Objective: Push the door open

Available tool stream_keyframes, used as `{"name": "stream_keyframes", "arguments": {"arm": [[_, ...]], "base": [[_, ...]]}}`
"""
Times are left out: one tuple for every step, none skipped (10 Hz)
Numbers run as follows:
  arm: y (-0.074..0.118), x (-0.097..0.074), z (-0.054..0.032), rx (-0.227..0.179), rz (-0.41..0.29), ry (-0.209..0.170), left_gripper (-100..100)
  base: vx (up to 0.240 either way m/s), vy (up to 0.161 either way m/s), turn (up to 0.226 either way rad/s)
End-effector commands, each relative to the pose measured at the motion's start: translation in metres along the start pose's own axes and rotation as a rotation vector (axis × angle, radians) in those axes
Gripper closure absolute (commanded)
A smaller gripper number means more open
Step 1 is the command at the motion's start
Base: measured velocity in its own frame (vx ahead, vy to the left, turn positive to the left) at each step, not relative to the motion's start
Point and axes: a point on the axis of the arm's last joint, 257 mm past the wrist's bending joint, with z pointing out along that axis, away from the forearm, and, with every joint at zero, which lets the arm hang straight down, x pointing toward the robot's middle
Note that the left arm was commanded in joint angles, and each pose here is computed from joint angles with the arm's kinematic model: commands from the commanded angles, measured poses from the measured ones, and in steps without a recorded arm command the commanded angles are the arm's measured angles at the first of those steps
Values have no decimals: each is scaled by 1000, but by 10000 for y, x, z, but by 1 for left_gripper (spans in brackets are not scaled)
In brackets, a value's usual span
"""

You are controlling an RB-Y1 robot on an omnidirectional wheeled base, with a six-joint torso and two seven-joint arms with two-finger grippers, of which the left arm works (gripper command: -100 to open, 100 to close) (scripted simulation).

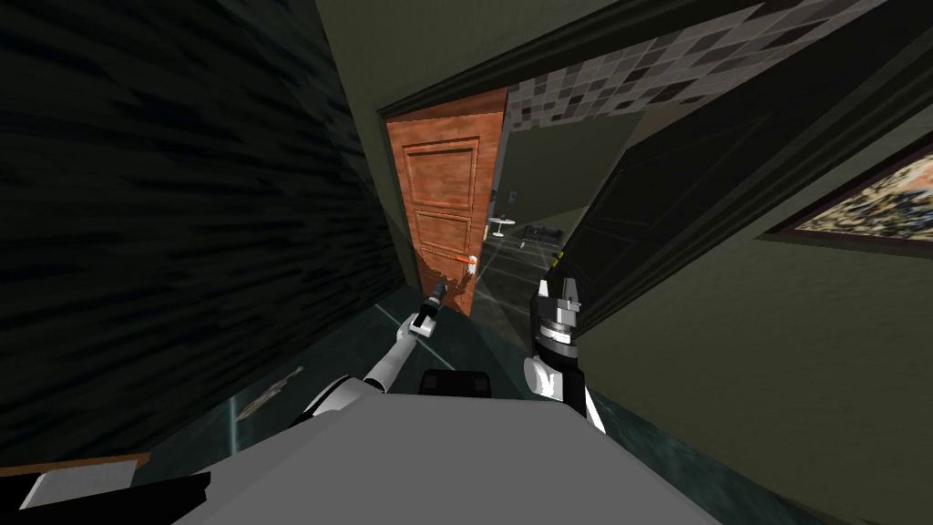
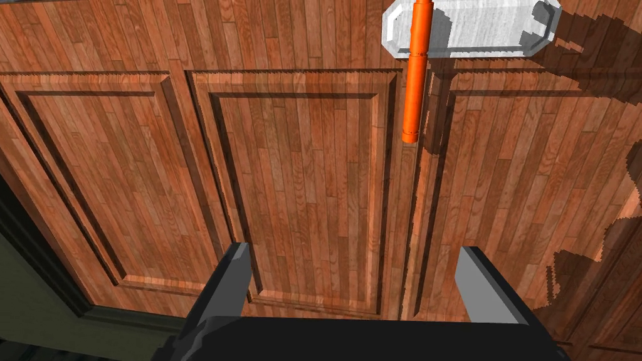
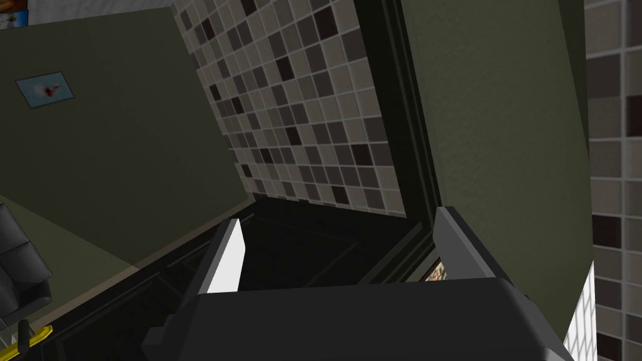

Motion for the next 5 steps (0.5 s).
{"name": "stream_keyframes", "arguments": {"arm": [[49,38,40,-13,-1,7,-100],[78,64,62,-20,-3,11,-100],[106,89,83,-28,-4,15,-100],[134,115,104,-35,-4,20,-100],[161,141,125,-43,-5,24,-100]], "base": [[88,58,-66],[82,39,-51],[76,35,-38],[71,52,-51],[85,65,-58]]}}
